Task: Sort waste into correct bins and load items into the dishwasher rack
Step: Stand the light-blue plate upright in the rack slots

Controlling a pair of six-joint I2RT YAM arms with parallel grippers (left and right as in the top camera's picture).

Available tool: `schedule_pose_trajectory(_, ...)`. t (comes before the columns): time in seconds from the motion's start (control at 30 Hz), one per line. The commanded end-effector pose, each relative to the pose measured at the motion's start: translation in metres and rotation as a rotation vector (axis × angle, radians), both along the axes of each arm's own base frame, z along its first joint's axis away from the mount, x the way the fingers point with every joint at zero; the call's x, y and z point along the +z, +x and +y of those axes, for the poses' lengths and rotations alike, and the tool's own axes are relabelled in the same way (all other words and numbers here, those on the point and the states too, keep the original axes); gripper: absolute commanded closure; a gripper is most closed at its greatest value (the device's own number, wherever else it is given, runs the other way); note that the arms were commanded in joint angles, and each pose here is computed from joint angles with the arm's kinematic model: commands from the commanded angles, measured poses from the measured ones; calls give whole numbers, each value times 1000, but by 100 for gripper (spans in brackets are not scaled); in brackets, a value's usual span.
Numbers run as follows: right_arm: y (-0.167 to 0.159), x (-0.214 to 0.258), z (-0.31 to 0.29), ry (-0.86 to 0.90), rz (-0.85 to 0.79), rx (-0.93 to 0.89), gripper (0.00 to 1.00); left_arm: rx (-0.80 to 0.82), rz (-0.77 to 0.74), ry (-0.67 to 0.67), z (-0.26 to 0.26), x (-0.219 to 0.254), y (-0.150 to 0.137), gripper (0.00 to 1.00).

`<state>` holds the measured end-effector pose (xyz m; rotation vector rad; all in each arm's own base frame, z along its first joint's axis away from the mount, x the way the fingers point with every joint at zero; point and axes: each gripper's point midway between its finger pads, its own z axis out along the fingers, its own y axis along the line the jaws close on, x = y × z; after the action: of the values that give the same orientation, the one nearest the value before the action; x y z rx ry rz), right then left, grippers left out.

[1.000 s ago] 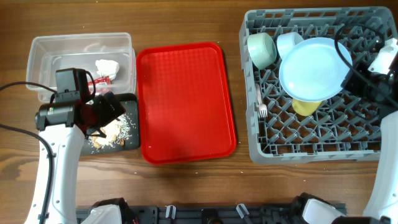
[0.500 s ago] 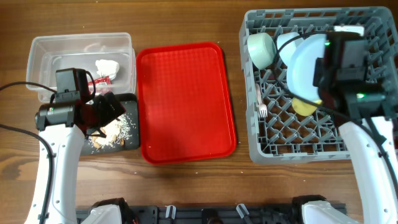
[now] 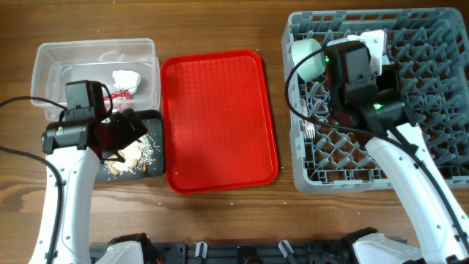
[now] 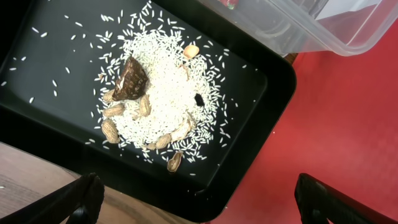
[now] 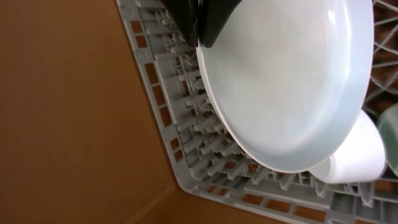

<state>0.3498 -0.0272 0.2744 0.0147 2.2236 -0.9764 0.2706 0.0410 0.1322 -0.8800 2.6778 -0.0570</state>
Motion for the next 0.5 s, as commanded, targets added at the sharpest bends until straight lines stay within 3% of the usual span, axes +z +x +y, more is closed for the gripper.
schedule_pose_trajectory(0.0,-1,-6,-1,-40,-4,-49,96,11,-16,-9,0,4,0,0)
schedule_pose_trajectory(0.23,15,-44,24,-82,105,5,96,11,-16,-9,0,4,0,0)
schedule_pose_trajectory(0.33,18,-65,51,14,142,82,95,11,-16,-9,0,4,0,0)
schedule_pose_trajectory(0.37,18,-70,61,58,156,113,92,11,-16,-9,0,4,0,0)
schedule_pose_trajectory(0.4,16,-87,83,179,217,193,71,11,-16,-9,0,4,0,0)
schedule_pose_trajectory(0.47,8,-97,98,334,224,189,50,10,-16,-9,0,4,0,0)
